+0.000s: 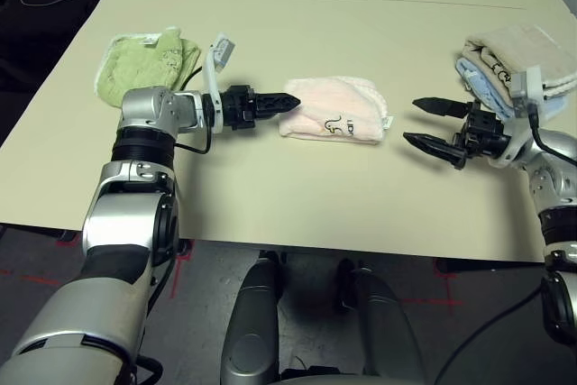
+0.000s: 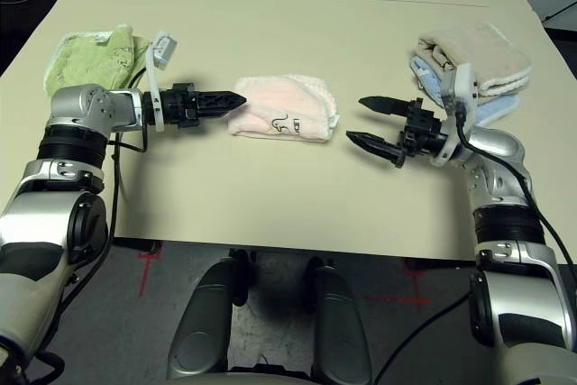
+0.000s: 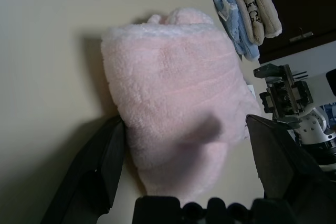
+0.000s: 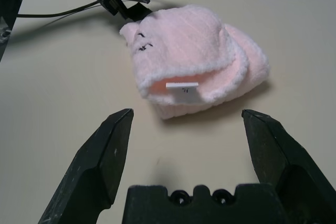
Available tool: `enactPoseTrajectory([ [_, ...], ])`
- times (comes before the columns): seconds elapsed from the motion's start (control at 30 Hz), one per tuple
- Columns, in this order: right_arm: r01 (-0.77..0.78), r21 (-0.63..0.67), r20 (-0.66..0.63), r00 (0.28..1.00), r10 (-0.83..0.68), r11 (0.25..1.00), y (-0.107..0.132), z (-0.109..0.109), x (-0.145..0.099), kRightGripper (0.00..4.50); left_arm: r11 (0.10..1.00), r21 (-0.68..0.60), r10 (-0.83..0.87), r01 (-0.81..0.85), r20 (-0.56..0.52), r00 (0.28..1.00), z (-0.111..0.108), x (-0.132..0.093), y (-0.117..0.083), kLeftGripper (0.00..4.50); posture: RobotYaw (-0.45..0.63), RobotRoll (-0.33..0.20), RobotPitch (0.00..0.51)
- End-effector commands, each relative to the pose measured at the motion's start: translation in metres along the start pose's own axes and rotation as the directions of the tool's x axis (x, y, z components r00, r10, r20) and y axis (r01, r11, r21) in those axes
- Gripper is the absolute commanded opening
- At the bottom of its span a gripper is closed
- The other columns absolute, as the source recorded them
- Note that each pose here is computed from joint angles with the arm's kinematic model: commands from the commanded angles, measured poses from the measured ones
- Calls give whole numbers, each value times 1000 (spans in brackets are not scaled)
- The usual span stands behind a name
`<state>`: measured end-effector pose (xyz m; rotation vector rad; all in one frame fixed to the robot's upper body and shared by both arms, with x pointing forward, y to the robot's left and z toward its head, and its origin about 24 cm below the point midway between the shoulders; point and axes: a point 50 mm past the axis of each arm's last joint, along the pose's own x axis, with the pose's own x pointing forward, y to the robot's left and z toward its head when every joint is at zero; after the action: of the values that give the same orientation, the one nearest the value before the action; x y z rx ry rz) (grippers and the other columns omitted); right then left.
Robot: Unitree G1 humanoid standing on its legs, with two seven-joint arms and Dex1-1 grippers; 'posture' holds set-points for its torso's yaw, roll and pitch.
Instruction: Fold the towel and set it aside.
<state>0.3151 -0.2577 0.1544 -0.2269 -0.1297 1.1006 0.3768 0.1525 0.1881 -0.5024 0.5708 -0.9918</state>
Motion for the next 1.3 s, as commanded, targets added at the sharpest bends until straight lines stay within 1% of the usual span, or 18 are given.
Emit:
enactPoseTrajectory([
  [0.03, 31, -12, -9, 999, -32, 999, 1, -6, -10, 4480, 1000, -30, 2, -2, -6, 1000, -3, 10, 0, 4500, 74, 0, 257],
  [0.2, 45, -27, -7, 999, -45, 999, 1, -11, -7, 4480, 999, -47, 14, -12, 25, 1000, -4, 22, 0, 4500, 76, 0, 261],
  [0.33, 45, -33, 3, 999, -45, 998, 1, -10, -3, 4480, 998, -56, 24, -21, 42, 999, -8, 29, 3, 4500, 70, 0, 261],
  [0.5, 47, -46, 12, 999, -47, 998, -1, -6, -1, 4480, 997, -73, 37, -36, 11, 999, -14, 32, 5, 4500, 65, 0, 260],
  [0.67, 45, -52, 17, 999, -44, 998, -2, -5, 0, 4480, 995, -55, 81, -85, -59, 995, -19, 27, 12, 4500, 68, 0, 260],
  [0.8, 39, -53, 20, 999, -38, 998, -2, -5, 3, 4480, 990, -29, 131, -135, -119, 984, -19, 15, 17, 4500, 76, 0, 260],
  [0.9, 36, -53, 23, 999, -35, 998, -2, -5, 5, 4480, 987, -8, 156, -159, -141, 978, -16, 10, 18, 4500, 82, 0, 260],
  [1.0, 32, -55, 25, 999, -31, 998, -3, -5, 7, 4480, 986, 1, 165, -166, -139, 976, -13, 9, 18, 4500, 84, 0, 260],
  [1.1, 29, -58, 27, 999, -28, 998, -3, -4, 8, 4480, 987, -3, 155, -158, -150, 976, -15, 15, 16, 4500, 81, 0, 258],
  [1.2, 30, -64, 25, 999, -29, 997, -4, -3, 8, 4500, 990, -15, 139, -143, -156, 978, -17, 20, 14, 3918, 76, 0, 257],
  [1.23, 31, -66, 24, 999, -29, 997, -4, -3, 7, 4500, 990, -21, 135, -139, -152, 979, -17, 21, 14, 3630, 75, 0, 256],
  [1.27, 31, -67, 23, 999, -29, 997, -4, -3, 7, 4500, 990, -25, 133, -138, -149, 980, -17, 22, 13, 3179, 75, 0, 256],
  [1.3, 31, -68, 22, 999, -30, 997, -4, -3, 7, 4500, 990, -28, 131, -137, -146, 980, -16, 22, 13, 2837, 75, 0, 255],
])
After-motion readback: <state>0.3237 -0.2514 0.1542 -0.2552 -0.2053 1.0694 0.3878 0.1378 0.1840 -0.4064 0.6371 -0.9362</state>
